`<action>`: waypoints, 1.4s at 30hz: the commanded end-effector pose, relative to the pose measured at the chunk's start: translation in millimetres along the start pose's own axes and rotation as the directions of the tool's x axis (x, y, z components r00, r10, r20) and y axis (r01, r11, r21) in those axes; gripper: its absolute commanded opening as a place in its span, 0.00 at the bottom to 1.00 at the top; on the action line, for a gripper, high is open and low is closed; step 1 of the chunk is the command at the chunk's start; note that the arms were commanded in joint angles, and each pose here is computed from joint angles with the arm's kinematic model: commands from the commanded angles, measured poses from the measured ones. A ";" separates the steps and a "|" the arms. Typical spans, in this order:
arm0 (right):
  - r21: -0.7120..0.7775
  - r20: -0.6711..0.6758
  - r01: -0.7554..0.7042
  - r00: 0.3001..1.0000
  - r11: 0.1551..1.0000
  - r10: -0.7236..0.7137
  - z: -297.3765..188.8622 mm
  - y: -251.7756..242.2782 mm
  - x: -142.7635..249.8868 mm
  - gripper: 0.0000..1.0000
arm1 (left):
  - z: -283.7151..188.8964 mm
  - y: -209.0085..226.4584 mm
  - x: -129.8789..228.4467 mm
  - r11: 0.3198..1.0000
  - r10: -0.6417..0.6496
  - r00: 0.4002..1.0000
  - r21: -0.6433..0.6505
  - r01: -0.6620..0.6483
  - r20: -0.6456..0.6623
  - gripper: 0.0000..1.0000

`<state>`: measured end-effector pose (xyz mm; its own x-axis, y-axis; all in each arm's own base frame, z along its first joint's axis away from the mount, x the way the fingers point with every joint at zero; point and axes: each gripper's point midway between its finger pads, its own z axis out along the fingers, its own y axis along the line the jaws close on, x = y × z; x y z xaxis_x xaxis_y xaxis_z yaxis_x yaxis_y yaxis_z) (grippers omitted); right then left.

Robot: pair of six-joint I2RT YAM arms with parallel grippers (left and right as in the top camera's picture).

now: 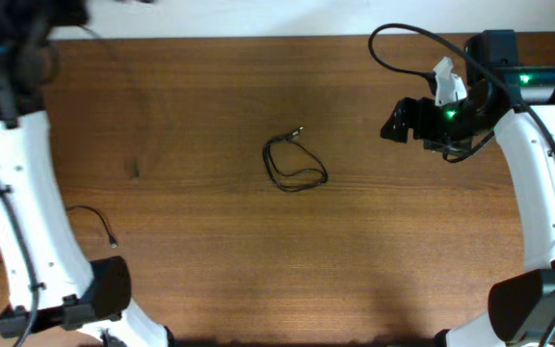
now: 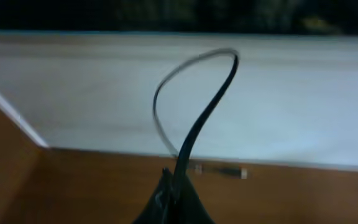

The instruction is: Untangle cables

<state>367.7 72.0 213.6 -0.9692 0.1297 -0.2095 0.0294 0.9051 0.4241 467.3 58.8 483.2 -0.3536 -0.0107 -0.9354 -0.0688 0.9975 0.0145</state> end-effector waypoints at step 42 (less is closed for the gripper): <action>0.014 -0.057 0.021 0.998 1.000 -0.020 10.6 -4.7 6.7 0.95 | 108.6 -293.2 383.8 0.588 0.692 0.540 0.808 -0.036 -0.480 0.93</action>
<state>362.9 72.0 202.9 -0.9805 0.1054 -0.1657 0.0271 0.9084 0.4171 470.4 -215.1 114.6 -0.7170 0.5946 -0.3638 0.6886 0.6852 -0.2374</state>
